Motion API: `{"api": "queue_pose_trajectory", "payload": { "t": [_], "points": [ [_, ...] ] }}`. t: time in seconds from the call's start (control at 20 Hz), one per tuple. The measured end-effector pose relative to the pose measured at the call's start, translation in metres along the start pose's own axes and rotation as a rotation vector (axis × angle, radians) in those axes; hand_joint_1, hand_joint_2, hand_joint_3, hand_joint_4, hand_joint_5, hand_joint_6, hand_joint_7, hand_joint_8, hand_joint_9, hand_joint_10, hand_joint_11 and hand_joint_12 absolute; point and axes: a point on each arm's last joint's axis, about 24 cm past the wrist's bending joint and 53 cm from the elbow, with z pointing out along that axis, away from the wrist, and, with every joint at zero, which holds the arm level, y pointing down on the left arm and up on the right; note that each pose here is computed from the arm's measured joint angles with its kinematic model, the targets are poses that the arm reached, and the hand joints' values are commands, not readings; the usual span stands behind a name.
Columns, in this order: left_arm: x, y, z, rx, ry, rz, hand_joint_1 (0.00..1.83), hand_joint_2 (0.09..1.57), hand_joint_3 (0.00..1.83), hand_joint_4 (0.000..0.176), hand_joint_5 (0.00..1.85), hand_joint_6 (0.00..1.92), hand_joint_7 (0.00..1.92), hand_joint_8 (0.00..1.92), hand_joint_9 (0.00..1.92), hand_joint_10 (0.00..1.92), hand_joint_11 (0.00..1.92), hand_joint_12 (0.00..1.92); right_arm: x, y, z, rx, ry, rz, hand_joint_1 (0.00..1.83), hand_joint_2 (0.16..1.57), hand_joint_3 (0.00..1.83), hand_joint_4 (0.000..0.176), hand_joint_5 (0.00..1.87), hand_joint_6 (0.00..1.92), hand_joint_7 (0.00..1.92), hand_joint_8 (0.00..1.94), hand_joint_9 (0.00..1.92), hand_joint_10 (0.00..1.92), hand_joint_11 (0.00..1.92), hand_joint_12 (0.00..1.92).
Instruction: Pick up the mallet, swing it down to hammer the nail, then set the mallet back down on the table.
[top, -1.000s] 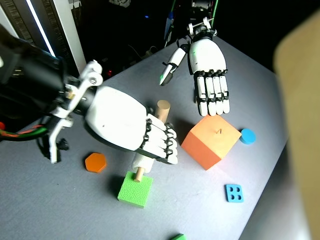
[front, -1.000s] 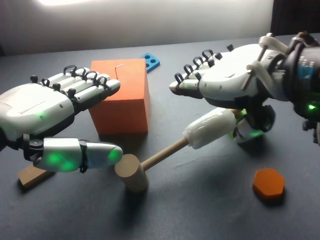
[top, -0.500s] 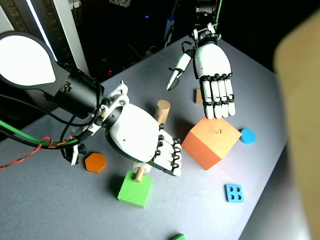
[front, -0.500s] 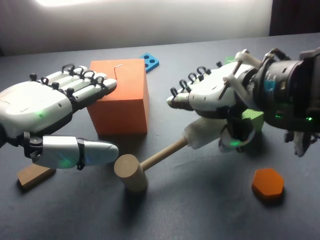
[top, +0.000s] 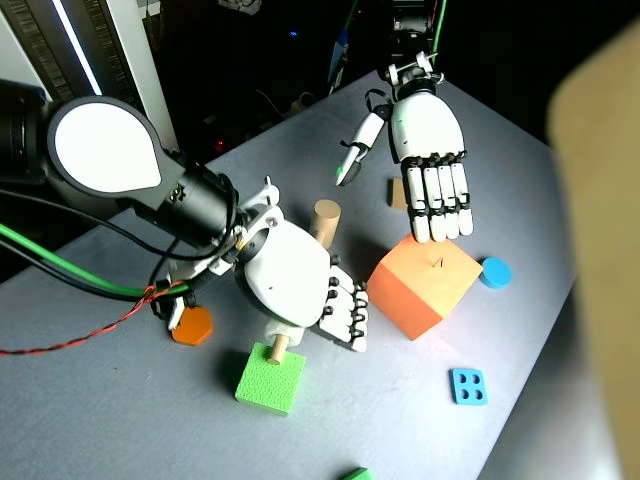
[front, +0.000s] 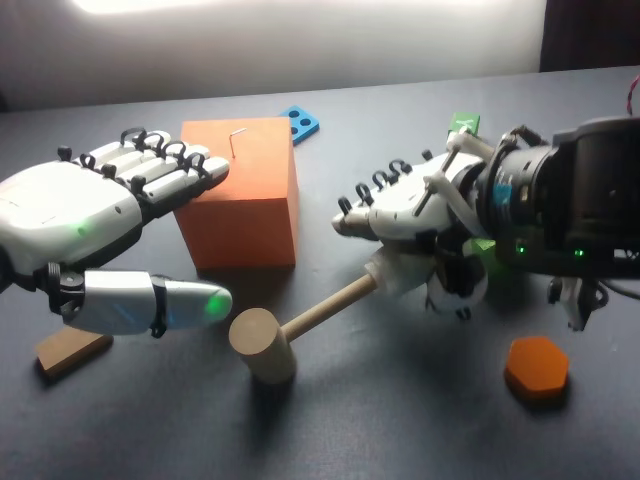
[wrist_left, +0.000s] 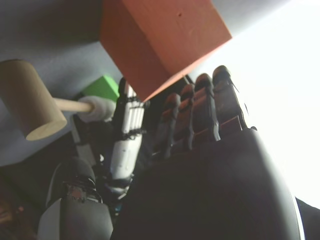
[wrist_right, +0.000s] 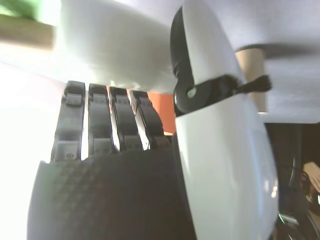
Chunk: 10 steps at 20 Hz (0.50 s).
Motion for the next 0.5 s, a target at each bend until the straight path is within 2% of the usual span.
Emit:
{"api": "queue_pose_trajectory", "payload": {
  "t": [0.15, 0.5],
  "points": [
    [0.002, 0.000, 0.001, 0.001, 0.004, -0.002, 0.00, 1.05, 0.01, 0.000, 0.00, 0.00, 0.00, 0.00, 0.00, 0.00, 0.00, 0.00, 0.003, -0.001, 0.005, 0.002, 0.008, 0.005, 1.23, 1.03, 0.02, 0.000, 0.00, 0.00, 0.00, 0.00, 0.00, 0.00, 0.00, 0.00],
    [0.008, 0.001, 0.001, 0.000, 0.014, -0.001, 0.00, 1.06, 0.01, 0.000, 0.00, 0.00, 0.00, 0.00, 0.00, 0.00, 0.00, 0.00, 0.005, 0.013, 0.013, -0.036, 0.008, 0.004, 1.22, 1.02, 0.01, 0.000, 0.00, 0.00, 0.00, 0.00, 0.00, 0.00, 0.00, 0.00]
  ]
}}
